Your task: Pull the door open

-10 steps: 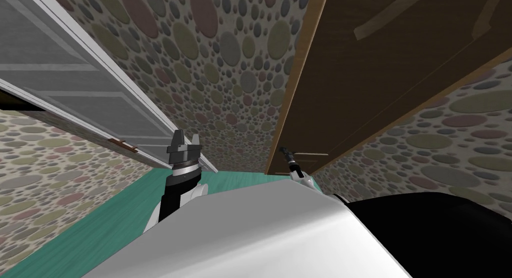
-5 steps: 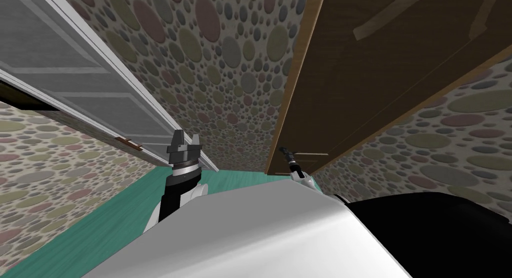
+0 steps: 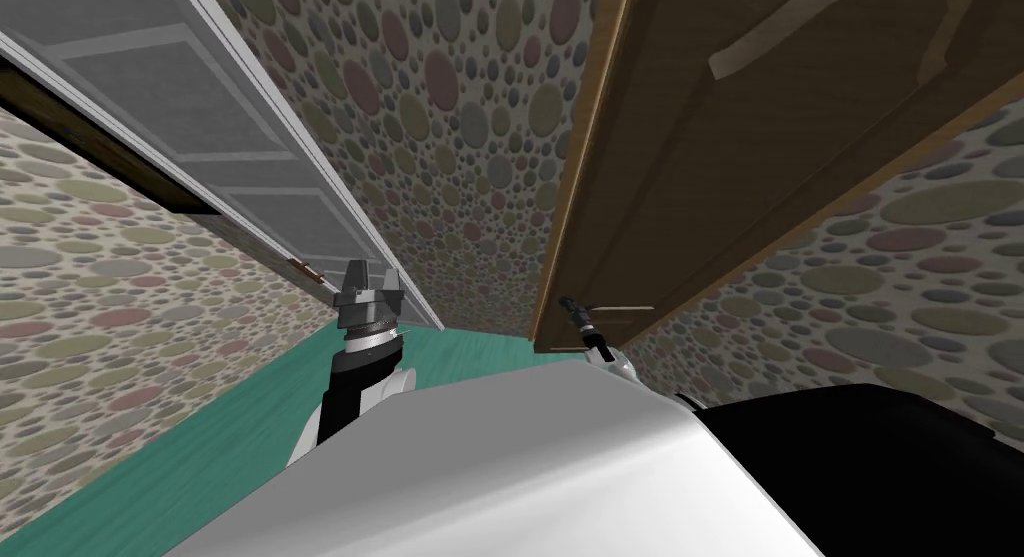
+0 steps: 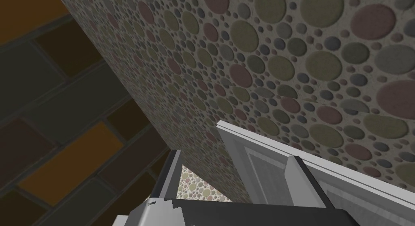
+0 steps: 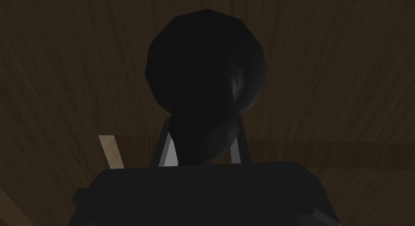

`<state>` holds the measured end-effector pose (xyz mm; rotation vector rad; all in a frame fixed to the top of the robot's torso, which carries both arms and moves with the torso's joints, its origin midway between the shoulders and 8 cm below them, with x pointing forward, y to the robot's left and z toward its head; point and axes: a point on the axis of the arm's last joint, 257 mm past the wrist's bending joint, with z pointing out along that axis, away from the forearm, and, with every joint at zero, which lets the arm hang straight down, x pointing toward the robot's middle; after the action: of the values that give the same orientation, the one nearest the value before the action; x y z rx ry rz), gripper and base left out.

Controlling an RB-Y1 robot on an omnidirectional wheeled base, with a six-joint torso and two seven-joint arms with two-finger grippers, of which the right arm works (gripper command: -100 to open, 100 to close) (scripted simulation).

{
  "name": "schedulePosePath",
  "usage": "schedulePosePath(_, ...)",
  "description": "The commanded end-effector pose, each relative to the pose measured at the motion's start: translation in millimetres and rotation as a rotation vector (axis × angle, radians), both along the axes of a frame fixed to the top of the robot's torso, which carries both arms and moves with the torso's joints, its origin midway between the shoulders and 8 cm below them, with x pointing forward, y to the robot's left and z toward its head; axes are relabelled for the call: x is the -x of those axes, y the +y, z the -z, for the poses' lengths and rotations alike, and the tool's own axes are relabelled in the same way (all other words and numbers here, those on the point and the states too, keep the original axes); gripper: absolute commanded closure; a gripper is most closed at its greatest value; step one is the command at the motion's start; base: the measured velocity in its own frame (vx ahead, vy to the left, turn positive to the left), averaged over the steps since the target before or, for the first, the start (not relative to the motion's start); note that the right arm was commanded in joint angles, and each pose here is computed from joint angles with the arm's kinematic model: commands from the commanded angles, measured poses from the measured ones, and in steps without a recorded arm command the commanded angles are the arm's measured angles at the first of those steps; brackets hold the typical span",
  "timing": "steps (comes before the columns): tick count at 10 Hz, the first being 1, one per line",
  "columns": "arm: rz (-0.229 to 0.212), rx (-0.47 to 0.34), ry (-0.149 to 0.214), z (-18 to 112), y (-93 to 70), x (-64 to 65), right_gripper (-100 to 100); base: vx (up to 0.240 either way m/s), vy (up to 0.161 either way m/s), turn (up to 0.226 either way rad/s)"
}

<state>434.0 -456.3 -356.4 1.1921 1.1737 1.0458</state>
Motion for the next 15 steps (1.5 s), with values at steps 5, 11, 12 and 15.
schedulePosePath(5, -0.049, -0.003, 0.002, 0.0, 3.6, 11.2, 100, -0.175, -0.050, 0.095)
schedulePosePath(11, -0.119, 0.000, -0.001, -0.5, 1.2, 43.9, 100, -0.182, -0.060, 0.124)
schedulePosePath(12, -0.137, 0.001, -0.001, -1.0, 0.8, 51.8, 100, -0.222, -0.074, 0.157)
schedulePosePath(15, -0.154, -0.005, 0.002, 2.1, 2.0, 61.9, 100, -0.148, -0.050, 0.106)
